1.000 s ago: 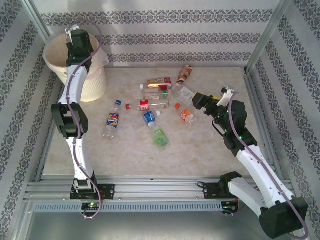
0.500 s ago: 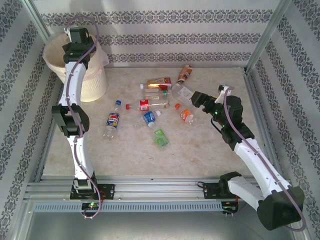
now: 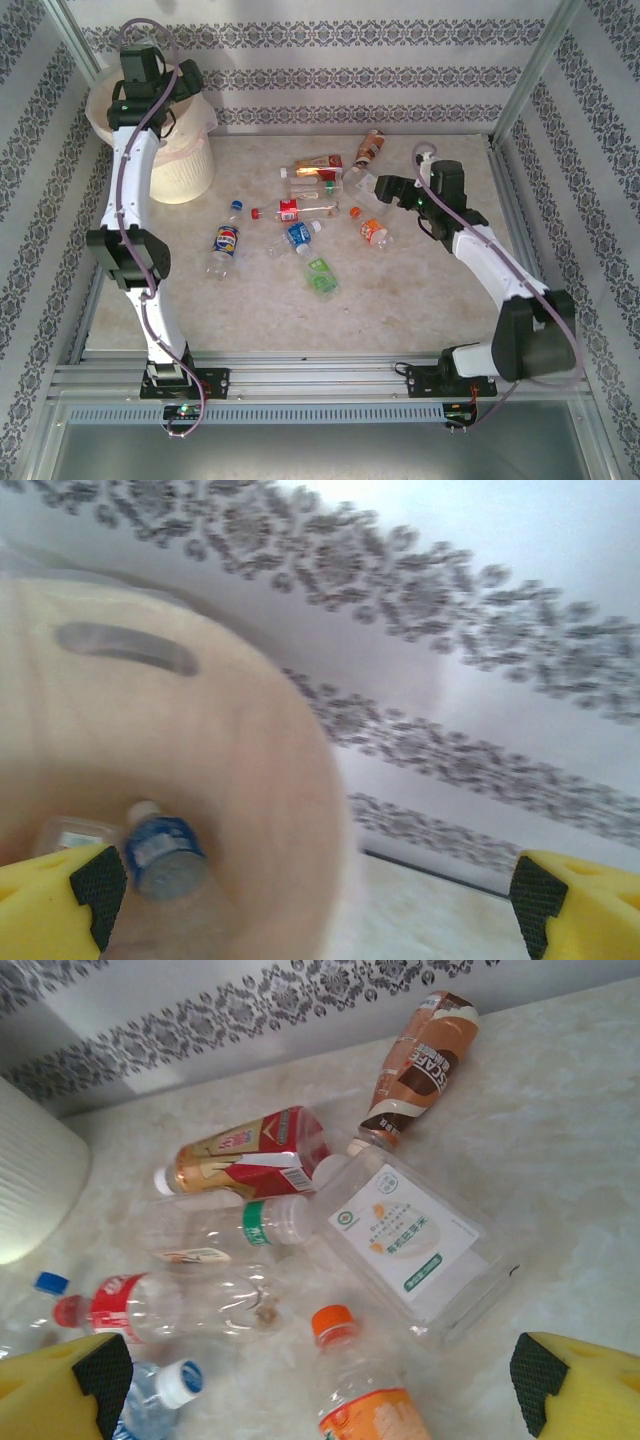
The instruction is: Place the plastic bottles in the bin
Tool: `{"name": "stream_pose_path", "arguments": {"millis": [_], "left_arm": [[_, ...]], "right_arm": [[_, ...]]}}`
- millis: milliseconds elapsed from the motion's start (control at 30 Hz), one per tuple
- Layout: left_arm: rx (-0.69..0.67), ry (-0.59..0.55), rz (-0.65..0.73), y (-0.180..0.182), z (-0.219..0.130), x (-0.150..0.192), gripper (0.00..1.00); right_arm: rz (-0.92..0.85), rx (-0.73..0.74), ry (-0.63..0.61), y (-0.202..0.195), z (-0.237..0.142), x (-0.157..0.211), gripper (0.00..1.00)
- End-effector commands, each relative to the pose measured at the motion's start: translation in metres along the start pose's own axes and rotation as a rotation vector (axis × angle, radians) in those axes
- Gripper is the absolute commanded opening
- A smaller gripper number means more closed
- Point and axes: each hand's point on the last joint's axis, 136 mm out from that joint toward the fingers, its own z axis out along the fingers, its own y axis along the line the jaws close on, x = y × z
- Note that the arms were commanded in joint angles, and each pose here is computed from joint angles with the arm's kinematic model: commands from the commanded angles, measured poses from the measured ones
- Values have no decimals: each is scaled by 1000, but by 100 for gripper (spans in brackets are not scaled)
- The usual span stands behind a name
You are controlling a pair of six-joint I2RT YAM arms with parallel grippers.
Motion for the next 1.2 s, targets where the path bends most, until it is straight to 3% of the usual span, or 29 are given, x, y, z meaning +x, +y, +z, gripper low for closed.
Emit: {"name": "stream_pose_path", "arguments": {"millis": [0,100,267,500,800,1000,1167], "left_arm": [[202,8,-95,-36,-25,-9,100],[302,15,-127,-54,-47,-8,100],[431,-12,-209,-72,-83,-4,100],[494,72,-241,-93,-120,31,100],[431,213,-356,-81,-126,112,100],[354,230,-355,-65,-128,126,100],[336,253,-344,-61,-126,136,100]], "right_arm": [[-126,40,52,-15,17,-2,98],[-214,-37,189,-13,35,9,98],[-279,4,330,-37,59,16,98],[-409,18,521,-62,89,30,98],[-543,39,620,-68,118,42,98],[-640,-3,691,-60,136,60,98],[-650,49,734,-73,147,67,98]]}}
